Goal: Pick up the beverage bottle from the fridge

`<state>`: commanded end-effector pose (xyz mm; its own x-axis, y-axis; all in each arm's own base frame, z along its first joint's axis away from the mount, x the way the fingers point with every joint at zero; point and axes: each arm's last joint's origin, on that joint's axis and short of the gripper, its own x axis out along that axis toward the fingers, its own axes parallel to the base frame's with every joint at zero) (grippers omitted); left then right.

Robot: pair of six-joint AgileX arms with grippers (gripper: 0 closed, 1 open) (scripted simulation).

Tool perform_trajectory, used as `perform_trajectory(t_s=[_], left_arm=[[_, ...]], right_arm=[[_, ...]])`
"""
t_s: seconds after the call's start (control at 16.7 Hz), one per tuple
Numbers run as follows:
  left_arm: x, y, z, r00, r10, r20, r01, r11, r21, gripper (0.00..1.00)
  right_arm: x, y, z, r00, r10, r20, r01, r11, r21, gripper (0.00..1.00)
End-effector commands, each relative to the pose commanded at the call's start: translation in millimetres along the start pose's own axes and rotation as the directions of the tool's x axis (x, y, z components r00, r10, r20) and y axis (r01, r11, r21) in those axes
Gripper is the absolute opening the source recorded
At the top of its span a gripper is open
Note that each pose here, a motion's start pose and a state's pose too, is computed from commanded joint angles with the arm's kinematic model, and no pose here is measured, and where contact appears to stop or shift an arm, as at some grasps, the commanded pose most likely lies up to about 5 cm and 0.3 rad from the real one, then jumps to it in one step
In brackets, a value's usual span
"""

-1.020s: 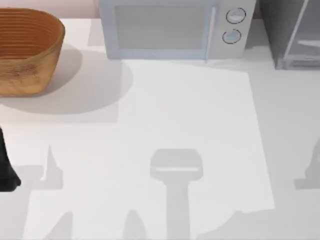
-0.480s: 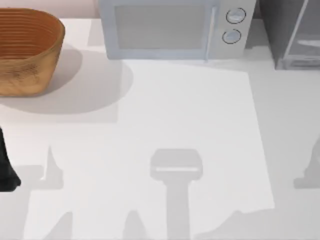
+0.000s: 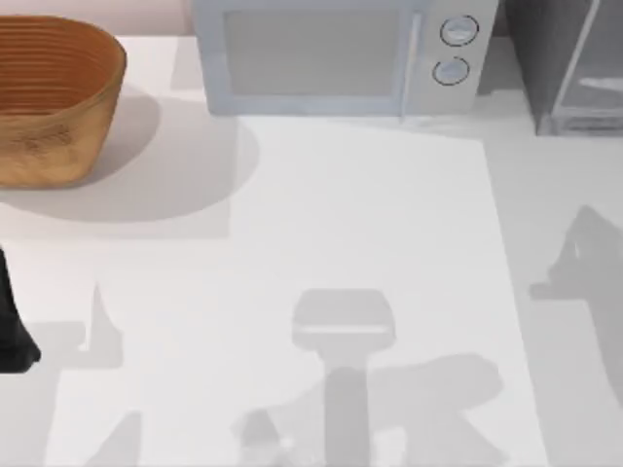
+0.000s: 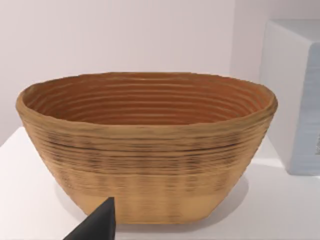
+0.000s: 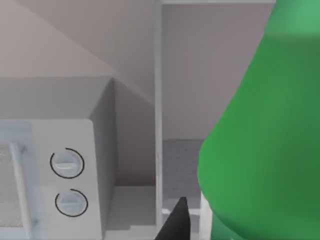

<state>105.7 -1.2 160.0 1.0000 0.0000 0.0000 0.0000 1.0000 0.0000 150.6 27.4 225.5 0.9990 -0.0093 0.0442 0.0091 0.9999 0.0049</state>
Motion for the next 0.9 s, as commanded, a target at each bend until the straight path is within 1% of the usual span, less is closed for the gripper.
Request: perform_trajectory(t_s=[0.12, 0.24, 0.48, 0.66, 0.9], left_arm=[[0, 0, 0, 1.0, 0.0, 0.0, 0.0, 1.0, 0.0, 1.0], [0, 0, 0, 1.0, 0.0, 0.0, 0.0, 1.0, 0.0, 1.0], [0, 0, 0, 1.0, 0.0, 0.0, 0.0, 1.0, 0.0, 1.0], [0, 0, 0, 1.0, 0.0, 0.0, 0.0, 1.0, 0.0, 1.0], [0, 0, 0, 1.0, 0.0, 0.0, 0.0, 1.0, 0.0, 1.0]], right_arm=[[26, 19, 5, 1.0, -0.001, -0.025, 0.001, 1.0, -0.004, 0.0], [54, 44, 2, 0.999, -0.001, -0.053, 0.001, 1.0, -0.013, 0.0], [96, 104, -22, 0.997, 0.001, -0.075, -0.003, 1.0, -0.024, 0.0], [113, 149, -47, 0.998, 0.003, -0.068, -0.005, 1.0, -0.02, 0.0], [119, 198, -85, 0.998, 0.006, -0.06, -0.007, 1.0, -0.014, 0.0]])
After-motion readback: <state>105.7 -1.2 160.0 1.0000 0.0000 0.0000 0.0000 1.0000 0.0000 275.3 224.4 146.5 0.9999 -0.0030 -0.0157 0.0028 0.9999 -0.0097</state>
